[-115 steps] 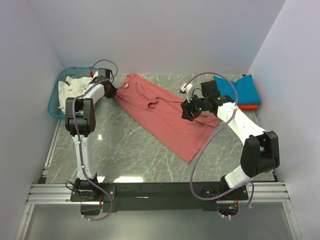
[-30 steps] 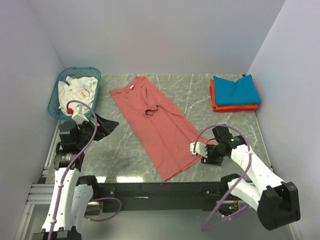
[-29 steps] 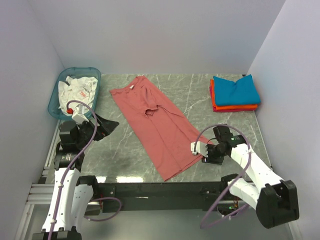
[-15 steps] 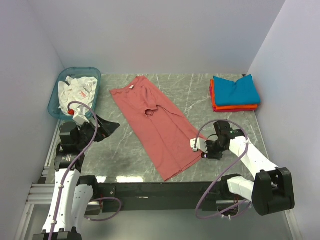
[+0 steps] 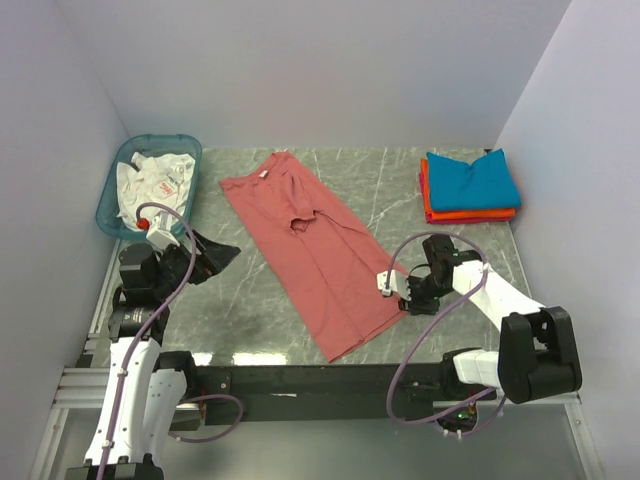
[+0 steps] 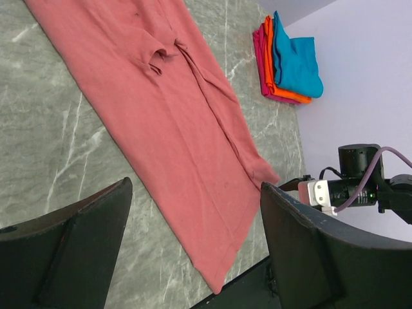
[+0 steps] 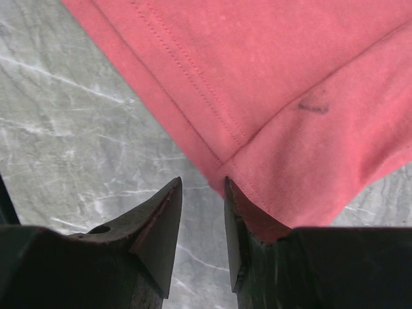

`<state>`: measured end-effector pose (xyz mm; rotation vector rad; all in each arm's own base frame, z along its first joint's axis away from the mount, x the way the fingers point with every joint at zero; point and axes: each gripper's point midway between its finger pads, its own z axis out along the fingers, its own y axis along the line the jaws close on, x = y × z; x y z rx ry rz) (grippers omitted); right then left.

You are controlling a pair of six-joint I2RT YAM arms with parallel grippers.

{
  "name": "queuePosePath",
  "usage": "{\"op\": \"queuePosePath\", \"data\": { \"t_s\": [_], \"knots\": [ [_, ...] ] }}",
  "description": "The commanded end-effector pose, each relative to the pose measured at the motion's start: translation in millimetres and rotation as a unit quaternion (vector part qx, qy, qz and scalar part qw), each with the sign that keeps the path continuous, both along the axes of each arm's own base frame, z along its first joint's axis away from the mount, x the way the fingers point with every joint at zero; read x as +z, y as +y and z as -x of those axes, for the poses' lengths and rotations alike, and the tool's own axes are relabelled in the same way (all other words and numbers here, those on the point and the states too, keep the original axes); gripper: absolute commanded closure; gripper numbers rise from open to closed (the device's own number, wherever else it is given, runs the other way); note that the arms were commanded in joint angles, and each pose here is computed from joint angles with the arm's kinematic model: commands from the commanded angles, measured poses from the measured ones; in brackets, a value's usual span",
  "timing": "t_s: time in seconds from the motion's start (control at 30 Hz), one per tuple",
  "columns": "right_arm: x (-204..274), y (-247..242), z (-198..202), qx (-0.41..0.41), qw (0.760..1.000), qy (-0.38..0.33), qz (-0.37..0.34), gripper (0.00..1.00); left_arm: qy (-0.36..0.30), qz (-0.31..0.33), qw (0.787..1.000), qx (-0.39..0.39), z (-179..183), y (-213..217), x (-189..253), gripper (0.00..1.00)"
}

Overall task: Fold and stack the t-shirts
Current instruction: Fold the tshirt

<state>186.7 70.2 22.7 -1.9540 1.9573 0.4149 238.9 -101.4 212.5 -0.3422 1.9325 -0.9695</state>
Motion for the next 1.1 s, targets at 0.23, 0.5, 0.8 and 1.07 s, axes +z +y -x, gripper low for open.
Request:
{"op": "queuePosePath", "data": {
  "t_s": [0.23,0.5,0.8,1.07],
  "knots": [
    [6,6,-25,-0.017,0.999,-0.031,-0.015,0.66,-0.022,0.001,1.000,-0.017,0,-4,7,0.14],
    [2,2,-28,-0.032,0.999,-0.033,-0.006,0.81,-0.023,0.000,1.000,-0.017,0,-4,7,0.14],
    [23,12,-17,-0.027,0.998,-0.034,-0.037,1.00,-0.024,0.001,1.000,-0.019,0,-5,7,0.14],
    [36,20,-7,-0.023,0.997,-0.031,-0.063,1.00,-0.025,0.003,0.999,-0.025,1,-6,8,0.14]
  ]
}}
